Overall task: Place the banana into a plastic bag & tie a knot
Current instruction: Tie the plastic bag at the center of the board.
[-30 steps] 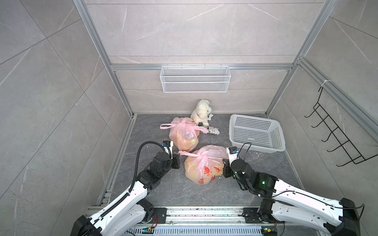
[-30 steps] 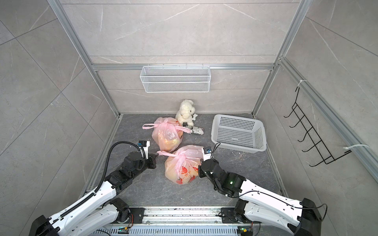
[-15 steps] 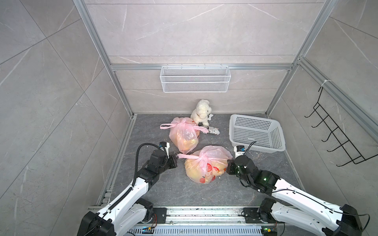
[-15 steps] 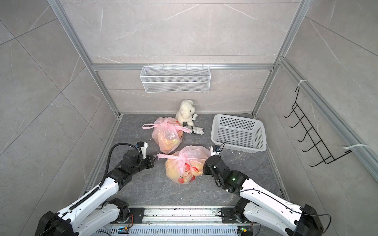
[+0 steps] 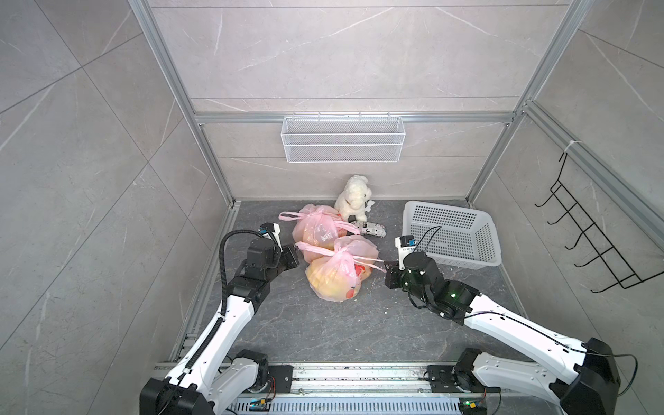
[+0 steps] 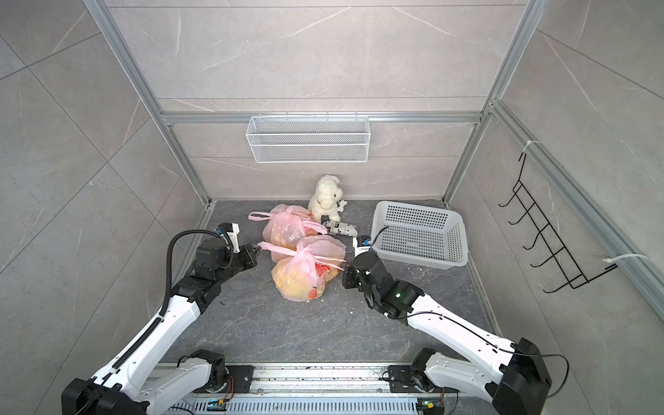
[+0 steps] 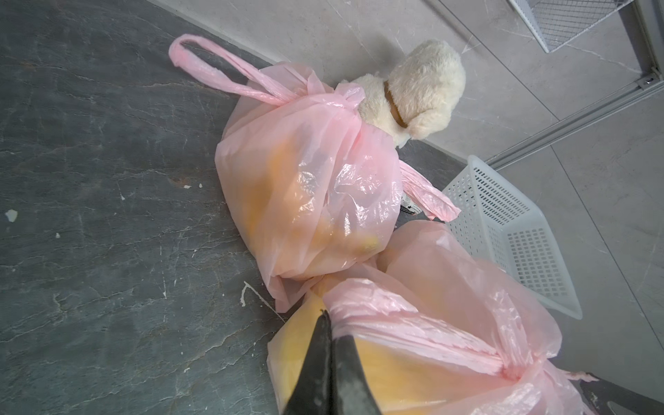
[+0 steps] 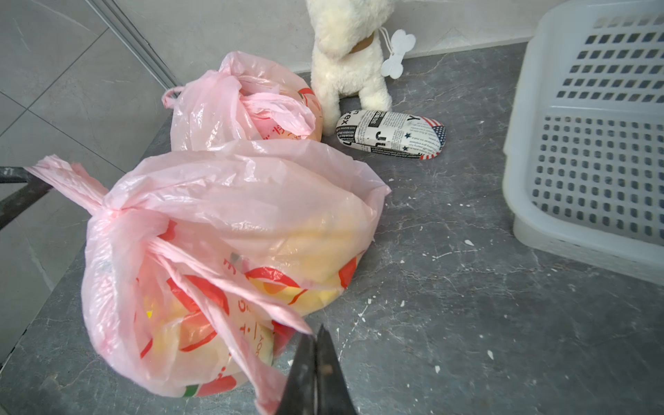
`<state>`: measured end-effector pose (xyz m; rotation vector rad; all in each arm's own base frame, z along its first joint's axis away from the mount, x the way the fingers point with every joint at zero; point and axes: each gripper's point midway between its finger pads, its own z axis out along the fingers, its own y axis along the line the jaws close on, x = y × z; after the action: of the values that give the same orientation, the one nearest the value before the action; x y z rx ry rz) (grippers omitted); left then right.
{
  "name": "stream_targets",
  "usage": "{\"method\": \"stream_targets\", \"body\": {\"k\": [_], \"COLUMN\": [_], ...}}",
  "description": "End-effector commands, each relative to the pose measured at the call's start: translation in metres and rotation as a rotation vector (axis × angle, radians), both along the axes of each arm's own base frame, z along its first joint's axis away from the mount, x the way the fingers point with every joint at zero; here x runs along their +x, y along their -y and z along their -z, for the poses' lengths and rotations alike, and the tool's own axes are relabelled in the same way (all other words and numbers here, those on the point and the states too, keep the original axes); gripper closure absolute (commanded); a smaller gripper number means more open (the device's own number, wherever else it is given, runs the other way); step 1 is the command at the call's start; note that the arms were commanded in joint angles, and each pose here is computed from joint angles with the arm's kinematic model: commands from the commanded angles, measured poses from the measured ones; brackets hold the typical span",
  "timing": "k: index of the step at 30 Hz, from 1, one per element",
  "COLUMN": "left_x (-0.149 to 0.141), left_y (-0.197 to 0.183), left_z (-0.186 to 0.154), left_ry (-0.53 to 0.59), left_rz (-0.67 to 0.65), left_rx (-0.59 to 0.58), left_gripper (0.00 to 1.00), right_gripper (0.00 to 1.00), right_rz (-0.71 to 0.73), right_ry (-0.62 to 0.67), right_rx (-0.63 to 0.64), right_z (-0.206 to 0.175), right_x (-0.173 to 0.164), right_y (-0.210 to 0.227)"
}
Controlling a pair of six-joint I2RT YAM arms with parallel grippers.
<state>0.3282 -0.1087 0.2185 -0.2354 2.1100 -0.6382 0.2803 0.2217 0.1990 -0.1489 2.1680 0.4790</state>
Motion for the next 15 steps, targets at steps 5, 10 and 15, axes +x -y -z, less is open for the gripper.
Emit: {"method": "stream_targets", "body": {"k": [5, 10, 15], "left_x": [0.003, -0.005, -0.010], "left_y": [-0.043, -0.041, -0.054], "left_z": [0.028, 0.027, 0.005], "left_ry": [-0.045, -0.067, -0.046], "left_rz": [-0.181, -0.147, -0.201], "left_rx": [0.066, 0.083, 0.126], "left_gripper": [1.00, 0.81, 0.51], "right_gripper": [1.00, 0.66, 0.31], "right_rz": [0.125, 0.100, 0.055], "right_ry": [-0.078, -0.026, 0.043], "right_rx": [-0.188, -0.197, -0.179], "right_z": [0.057, 0.034, -0.003], "right_x": [-0.012, -0.013, -0.014], "right_y": [0.044, 0.052, 0.059]}}
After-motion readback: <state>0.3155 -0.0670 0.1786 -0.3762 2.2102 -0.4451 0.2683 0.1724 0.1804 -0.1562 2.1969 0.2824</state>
